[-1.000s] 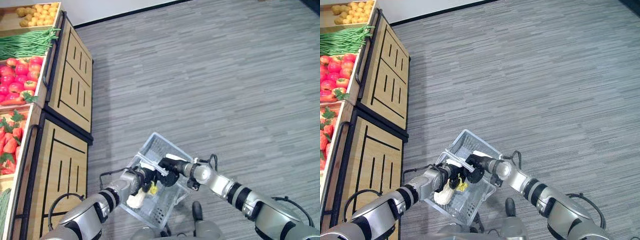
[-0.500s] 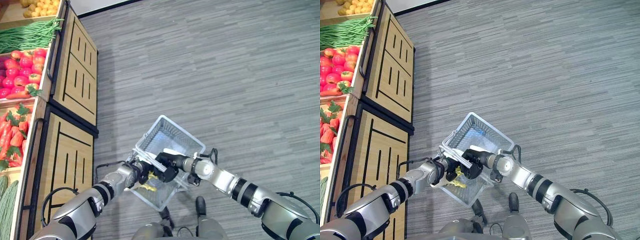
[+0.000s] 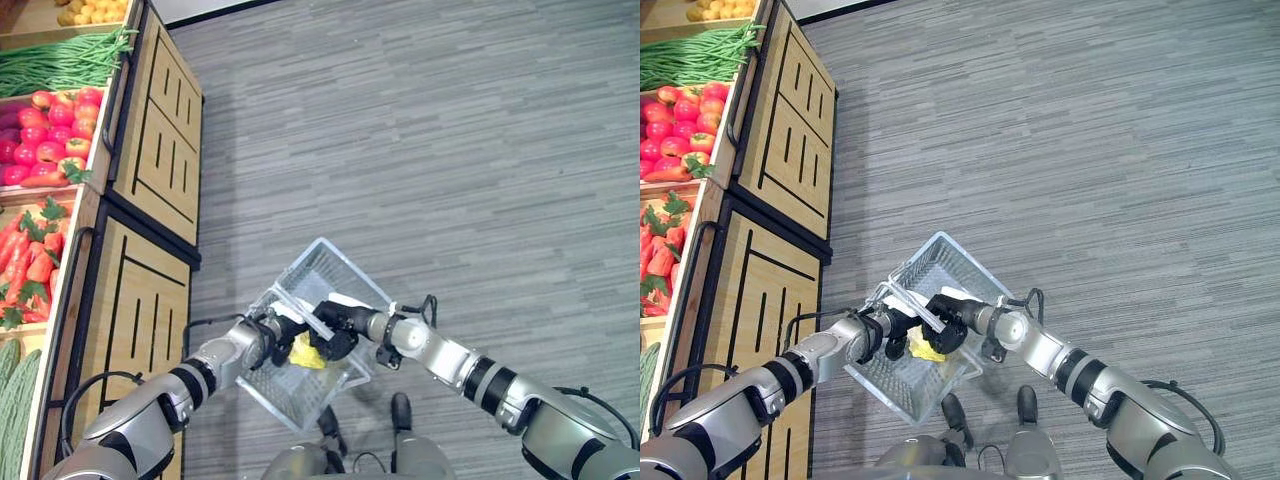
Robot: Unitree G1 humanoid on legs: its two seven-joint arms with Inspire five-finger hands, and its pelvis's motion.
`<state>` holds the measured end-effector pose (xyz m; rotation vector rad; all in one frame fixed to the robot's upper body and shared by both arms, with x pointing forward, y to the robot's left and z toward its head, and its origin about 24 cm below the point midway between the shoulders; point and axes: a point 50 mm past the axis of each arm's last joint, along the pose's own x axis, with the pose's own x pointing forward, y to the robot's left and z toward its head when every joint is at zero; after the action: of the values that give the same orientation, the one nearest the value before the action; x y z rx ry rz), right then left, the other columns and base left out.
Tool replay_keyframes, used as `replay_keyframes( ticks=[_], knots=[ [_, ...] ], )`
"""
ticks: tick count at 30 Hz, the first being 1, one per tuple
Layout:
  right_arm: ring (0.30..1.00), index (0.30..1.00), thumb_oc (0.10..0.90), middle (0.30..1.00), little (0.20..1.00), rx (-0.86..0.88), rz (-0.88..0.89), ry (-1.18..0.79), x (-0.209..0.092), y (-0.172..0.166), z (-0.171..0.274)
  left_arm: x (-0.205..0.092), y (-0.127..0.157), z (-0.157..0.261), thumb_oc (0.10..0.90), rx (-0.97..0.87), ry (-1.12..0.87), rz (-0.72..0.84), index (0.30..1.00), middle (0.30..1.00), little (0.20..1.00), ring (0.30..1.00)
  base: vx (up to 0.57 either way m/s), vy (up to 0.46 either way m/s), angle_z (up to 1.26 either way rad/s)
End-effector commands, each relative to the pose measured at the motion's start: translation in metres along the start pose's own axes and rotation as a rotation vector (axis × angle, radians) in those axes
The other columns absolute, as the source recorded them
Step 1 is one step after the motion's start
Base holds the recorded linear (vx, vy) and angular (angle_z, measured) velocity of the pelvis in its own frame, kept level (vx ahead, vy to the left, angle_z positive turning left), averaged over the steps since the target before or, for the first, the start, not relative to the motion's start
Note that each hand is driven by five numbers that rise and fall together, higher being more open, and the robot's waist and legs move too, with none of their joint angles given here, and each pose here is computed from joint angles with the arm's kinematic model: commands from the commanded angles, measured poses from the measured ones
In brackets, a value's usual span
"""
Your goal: Get the vegetables into the basket
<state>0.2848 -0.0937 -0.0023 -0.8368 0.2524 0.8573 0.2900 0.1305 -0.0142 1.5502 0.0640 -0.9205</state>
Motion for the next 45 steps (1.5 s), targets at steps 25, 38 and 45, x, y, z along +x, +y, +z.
replay_keyframes(
  ticks=[25, 38, 45],
  knots=[
    [0.3, 0.3, 0.4, 0.3, 0.3, 0.455, -0.36, 0.842, -0.118, 0.068, -0.196, -0.022, -0.104, -0.032, 0.9, -0.859, 0.396, 0.04, 1.0, 1.0, 1.0, 1.0, 0.0, 0.032, 0.05],
    [0.3, 0.3, 0.4, 0.3, 0.3, 0.766, -0.345, 1.076, -0.156, 0.158, -0.21, -0.089, -0.227, -0.031, 0.9, -1.231, 0.943, -0.152, 1.0, 1.0, 1.0, 1.0, 0.01, 0.001, -0.04],
    [0.3, 0.3, 0.4, 0.3, 0.3, 0.868, -0.321, 1.133, -0.166, 0.188, -0.207, -0.101, -0.244, -0.019, 0.9, -1.306, 0.999, -0.171, 1.0, 1.0, 1.0, 1.0, -0.02, 0.021, -0.09]
  ],
)
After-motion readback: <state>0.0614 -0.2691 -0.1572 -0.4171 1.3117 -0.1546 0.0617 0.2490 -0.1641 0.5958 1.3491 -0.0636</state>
